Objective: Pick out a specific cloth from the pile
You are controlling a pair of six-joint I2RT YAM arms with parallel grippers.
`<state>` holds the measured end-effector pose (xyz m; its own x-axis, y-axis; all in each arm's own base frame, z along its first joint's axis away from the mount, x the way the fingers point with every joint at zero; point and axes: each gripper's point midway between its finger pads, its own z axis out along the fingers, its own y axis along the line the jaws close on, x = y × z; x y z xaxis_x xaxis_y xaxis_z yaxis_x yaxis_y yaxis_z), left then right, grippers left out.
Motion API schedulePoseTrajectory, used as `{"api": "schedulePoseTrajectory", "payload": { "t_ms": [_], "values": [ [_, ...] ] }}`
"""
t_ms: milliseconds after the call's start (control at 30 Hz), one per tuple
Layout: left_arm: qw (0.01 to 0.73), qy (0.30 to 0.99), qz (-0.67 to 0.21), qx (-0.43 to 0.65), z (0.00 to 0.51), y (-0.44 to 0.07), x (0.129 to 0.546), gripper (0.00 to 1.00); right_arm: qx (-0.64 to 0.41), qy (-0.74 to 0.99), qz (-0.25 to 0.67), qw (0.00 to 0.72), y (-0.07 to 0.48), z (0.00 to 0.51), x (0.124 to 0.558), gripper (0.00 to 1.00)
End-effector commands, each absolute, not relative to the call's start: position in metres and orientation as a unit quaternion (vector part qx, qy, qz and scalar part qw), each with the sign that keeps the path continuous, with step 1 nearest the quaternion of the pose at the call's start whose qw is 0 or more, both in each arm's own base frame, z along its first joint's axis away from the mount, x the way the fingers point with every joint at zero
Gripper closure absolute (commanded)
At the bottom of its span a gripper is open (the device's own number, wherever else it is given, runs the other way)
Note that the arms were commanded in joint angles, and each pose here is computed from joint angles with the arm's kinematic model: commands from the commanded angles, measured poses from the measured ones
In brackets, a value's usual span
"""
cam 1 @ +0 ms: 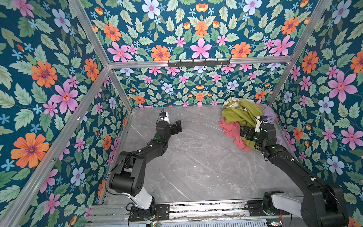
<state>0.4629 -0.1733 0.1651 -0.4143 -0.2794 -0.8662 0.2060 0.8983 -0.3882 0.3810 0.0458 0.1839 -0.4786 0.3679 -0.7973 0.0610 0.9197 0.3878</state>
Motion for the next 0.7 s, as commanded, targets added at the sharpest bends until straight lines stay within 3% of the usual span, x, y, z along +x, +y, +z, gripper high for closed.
{"api": "schedulePoseTrajectory", "payload": {
  "t_ms": [0,333,667],
  "values": [
    [0.513,0.806,-0.297,0.010,0.164,-0.222,0.457,0.08,0.125,0.855,0.168,0.475,0.052,0.179,0.380,0.01],
    [0.465,0.788,-0.400,0.051,0.160,-0.314,0.454,0.14,0.109,0.869,0.192,0.444,0.064,0.175,0.384,0.01],
    [0.418,0.798,-0.431,0.044,0.136,-0.362,0.464,0.18,0.103,0.897,0.166,0.397,0.065,0.158,0.413,0.01]
  ]
}}
